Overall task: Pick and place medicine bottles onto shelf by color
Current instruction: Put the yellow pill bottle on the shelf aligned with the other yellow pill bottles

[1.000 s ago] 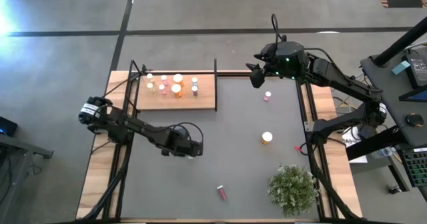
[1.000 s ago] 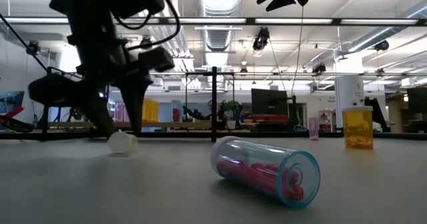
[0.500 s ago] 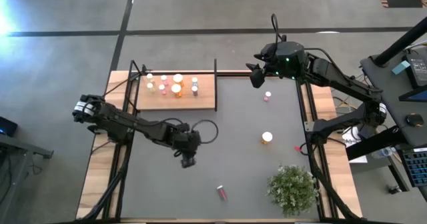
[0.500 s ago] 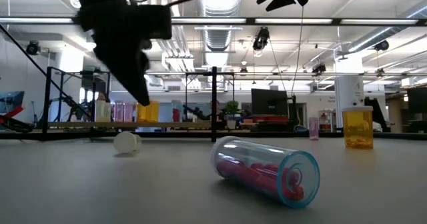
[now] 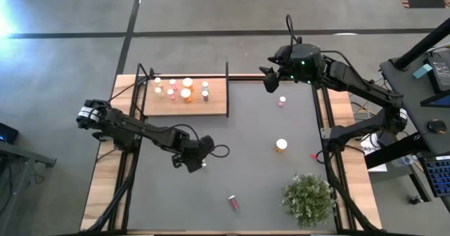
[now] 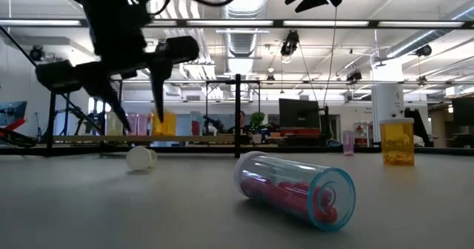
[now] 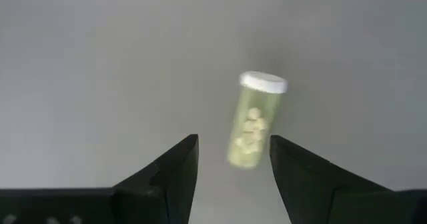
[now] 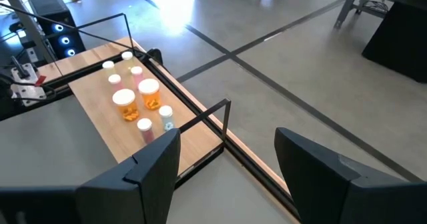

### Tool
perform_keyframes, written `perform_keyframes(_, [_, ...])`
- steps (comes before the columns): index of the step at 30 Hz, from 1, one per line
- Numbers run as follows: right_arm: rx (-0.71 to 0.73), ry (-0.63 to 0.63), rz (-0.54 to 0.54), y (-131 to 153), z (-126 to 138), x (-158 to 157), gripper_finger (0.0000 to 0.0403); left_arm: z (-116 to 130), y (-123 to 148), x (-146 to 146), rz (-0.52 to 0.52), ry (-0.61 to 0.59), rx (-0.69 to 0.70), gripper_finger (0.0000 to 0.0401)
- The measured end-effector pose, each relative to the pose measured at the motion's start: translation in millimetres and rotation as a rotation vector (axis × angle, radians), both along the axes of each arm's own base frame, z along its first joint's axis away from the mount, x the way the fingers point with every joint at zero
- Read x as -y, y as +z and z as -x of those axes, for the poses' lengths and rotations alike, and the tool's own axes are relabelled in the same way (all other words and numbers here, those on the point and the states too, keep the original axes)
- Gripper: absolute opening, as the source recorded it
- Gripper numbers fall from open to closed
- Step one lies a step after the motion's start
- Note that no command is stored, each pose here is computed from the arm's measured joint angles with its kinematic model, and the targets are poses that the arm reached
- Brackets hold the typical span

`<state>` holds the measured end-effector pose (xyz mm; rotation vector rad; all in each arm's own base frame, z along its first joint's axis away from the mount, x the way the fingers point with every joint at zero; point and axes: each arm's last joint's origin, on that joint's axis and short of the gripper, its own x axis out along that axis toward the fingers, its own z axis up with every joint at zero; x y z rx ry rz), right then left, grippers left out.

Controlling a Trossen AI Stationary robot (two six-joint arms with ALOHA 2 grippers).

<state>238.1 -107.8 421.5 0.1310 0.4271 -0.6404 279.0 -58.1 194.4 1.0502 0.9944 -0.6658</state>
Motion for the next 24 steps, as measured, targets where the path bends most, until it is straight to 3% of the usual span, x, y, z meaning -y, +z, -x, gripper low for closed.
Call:
perform_keyframes(5, [0.0,0.0,0.0,0,0,0,0.0233,2,-11,-6,0.066,-0.073,-0.068,0.0169])
perform_keyframes(9, [0.0,0.0,0.0,0,0,0,0.0233,1,-19,-10,0.037,-0.162,-0.083,0.0169])
perform_keyframes(24, [0.0,0.0,0.0,0,0,0,0.0233,-8,-41,-23,0.044,-0.081,-0.149,0.0169])
